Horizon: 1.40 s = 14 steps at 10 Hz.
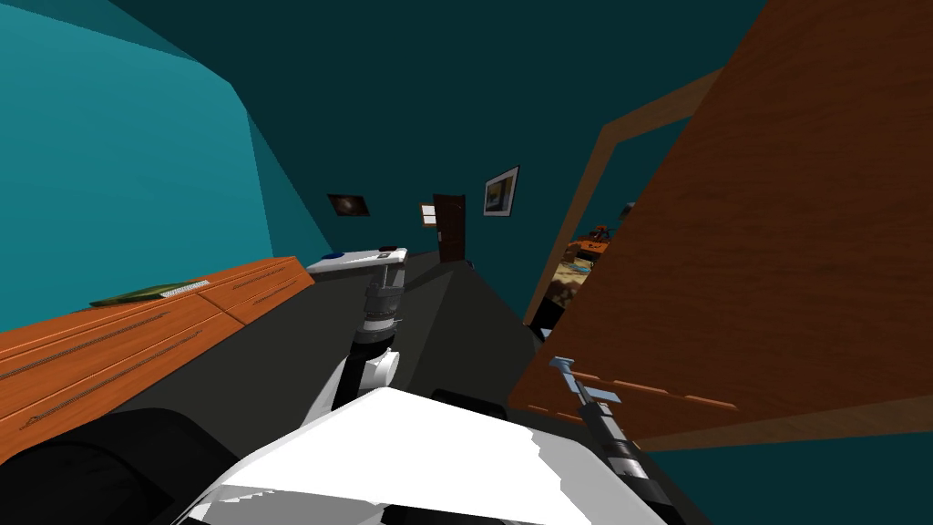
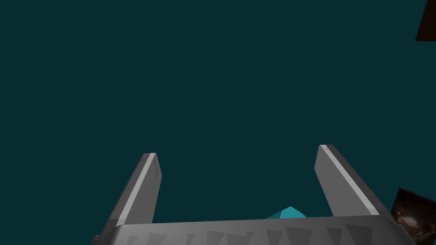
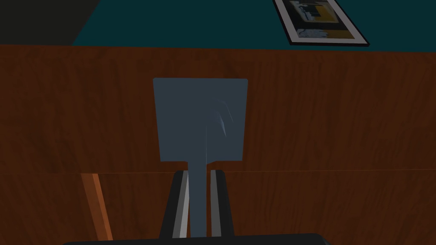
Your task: Pull the door open
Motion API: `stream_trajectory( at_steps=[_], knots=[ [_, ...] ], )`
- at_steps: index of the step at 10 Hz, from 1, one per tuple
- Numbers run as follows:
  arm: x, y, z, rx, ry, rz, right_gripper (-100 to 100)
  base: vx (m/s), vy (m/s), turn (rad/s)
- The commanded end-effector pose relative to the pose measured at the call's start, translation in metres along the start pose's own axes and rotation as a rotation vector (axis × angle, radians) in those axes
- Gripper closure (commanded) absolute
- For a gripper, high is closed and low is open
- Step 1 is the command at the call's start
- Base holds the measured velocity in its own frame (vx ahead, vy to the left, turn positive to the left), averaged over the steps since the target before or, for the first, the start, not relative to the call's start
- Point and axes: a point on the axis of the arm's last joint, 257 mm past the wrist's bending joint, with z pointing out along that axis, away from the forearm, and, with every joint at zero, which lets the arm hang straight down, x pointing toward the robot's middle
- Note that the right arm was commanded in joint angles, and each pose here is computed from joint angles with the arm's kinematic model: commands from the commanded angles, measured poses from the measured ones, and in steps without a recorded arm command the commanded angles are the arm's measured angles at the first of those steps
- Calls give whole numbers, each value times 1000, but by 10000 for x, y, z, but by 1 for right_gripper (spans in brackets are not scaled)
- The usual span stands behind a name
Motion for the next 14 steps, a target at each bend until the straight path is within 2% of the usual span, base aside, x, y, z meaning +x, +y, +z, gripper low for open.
stream_trajectory(
  at_steps=[1,14],
  knots=[
    [31,-9,-1,0,5,3,100,1,-9,-24],
    [7,-1,-27,-1,4,1,100,0,1,4]
  ],
)
